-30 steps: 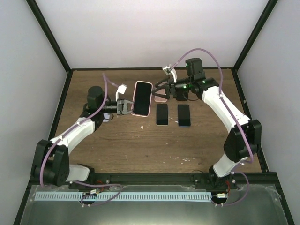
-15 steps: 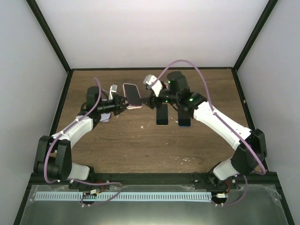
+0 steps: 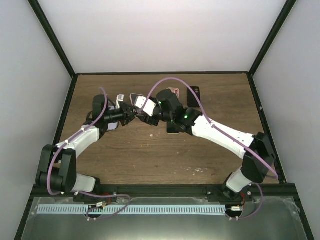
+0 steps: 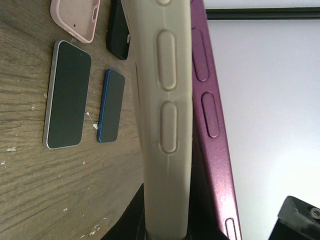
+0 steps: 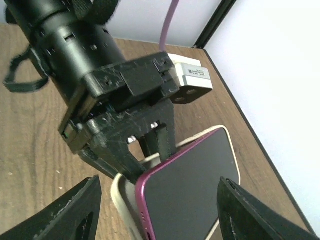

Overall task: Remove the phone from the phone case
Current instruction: Remove the phone case from the phone.

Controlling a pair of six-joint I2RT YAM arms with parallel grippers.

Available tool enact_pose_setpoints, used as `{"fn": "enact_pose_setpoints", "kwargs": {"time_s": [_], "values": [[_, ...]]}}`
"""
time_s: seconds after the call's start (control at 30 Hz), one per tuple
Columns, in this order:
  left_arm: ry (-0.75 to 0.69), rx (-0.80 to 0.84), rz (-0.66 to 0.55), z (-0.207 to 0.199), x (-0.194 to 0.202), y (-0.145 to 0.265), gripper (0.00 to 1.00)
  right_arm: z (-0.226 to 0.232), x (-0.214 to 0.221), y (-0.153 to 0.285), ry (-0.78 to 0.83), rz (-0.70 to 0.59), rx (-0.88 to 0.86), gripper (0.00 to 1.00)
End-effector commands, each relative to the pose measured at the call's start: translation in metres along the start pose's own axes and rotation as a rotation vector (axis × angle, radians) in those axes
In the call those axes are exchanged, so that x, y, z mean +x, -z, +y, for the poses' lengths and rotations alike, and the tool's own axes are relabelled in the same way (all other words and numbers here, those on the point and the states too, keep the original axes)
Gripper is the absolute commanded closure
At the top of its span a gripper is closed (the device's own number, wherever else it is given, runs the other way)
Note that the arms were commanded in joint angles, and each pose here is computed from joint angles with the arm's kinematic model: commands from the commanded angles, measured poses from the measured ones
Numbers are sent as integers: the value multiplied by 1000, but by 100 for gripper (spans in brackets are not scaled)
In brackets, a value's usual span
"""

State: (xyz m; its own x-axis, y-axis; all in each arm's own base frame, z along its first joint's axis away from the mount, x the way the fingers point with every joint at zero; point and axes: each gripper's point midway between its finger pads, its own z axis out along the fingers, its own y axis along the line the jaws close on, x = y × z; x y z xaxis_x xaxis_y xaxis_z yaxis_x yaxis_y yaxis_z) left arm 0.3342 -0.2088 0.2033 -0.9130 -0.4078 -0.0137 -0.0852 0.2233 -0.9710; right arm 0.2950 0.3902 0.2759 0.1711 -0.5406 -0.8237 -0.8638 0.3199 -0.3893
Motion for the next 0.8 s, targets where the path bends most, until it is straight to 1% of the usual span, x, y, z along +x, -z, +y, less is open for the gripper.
{"fn": "enact_pose_setpoints", "kwargs": {"time_s": [0.0,0.17,0.33,0.5,0.63,0.7,0.77], "values": [[-35,59,8,-19,0,1,100,-15,6,-10,51,30,94,39],[-20,67,16,-20,2,2,100,-21,20,-17,90,72,144,43],[-14,71,38,-20,6,1,100,-29,35,-18,154,110,220,50],[-53,104,70,-31,12,0,100,-37,54,-19,257,156,308,59],[-104,119,113,-38,25,-4,100,-36,62,-23,294,169,313,63],[-143,128,131,-42,32,-6,100,-35,63,-25,297,173,306,69],[-164,124,138,-43,36,-7,100,-36,59,-24,298,164,310,77]]}}
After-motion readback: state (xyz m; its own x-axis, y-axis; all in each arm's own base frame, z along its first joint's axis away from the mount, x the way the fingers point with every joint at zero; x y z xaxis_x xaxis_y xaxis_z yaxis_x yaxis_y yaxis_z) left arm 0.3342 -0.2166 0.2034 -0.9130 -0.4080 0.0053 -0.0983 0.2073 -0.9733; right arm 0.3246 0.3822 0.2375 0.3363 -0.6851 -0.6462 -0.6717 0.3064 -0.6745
